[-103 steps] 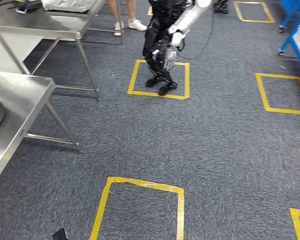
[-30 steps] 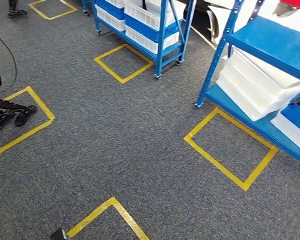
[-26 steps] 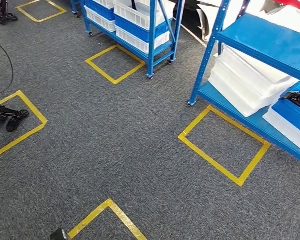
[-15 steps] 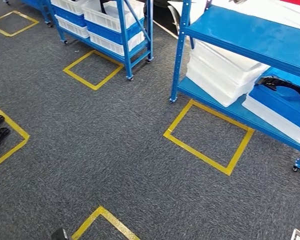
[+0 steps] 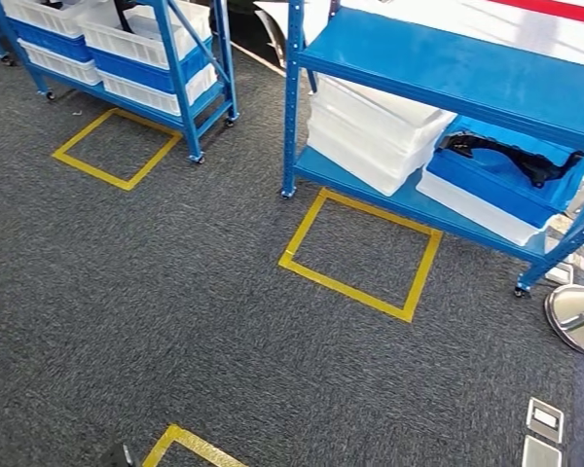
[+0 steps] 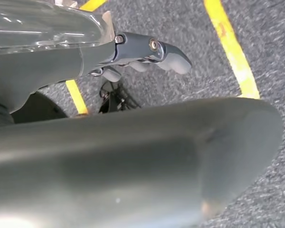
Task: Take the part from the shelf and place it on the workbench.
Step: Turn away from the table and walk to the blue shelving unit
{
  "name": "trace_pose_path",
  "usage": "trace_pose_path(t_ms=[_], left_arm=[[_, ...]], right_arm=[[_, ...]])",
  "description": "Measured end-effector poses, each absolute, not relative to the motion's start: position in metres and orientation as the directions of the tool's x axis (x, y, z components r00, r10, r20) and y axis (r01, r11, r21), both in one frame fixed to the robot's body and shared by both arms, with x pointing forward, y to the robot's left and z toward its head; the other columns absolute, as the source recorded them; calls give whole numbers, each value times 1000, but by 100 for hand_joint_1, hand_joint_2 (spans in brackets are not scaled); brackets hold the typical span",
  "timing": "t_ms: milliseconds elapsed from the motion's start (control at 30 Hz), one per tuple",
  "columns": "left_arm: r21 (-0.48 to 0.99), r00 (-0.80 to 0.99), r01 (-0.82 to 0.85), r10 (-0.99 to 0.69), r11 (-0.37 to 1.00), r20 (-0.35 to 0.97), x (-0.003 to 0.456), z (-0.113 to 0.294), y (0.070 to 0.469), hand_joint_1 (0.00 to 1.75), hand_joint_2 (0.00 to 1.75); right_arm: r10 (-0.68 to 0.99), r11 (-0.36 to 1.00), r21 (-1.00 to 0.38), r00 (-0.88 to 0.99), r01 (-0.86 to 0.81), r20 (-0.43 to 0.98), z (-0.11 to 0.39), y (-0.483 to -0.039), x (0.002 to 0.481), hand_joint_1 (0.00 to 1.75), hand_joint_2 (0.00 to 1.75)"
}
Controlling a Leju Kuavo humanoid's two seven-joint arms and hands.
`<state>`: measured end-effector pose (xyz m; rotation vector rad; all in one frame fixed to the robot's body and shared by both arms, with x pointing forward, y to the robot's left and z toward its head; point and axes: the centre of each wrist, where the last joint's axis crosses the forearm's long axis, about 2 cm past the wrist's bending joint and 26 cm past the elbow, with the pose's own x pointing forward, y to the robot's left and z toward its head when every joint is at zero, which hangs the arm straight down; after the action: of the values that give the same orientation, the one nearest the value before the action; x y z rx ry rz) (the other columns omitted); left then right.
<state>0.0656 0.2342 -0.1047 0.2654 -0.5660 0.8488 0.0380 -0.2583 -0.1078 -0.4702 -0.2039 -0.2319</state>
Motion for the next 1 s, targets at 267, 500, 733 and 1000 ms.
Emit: trace_pose_path(t_ms=[267, 500, 733, 1000], left_arm=[[1, 527, -769, 632, 640, 568, 65, -105, 234, 0, 0], [-1, 526, -768, 632, 640, 569, 66, -105, 234, 0, 0], [-13, 519, -767, 633, 641, 574, 67, -105, 234, 0, 0], [-24, 511, -766, 632, 642, 583, 68, -104, 234, 0, 0]], right_arm=[[-164, 870, -420, 955, 259, 247, -108, -258, 39, 0, 0], [-155, 873, -418, 955, 252, 252, -108, -258, 41, 0, 0], [-139, 893, -398, 970, 210, 200, -108, -256, 40, 0, 0], [-129, 905, -377, 973, 194, 191, -108, -255, 40, 0, 0]])
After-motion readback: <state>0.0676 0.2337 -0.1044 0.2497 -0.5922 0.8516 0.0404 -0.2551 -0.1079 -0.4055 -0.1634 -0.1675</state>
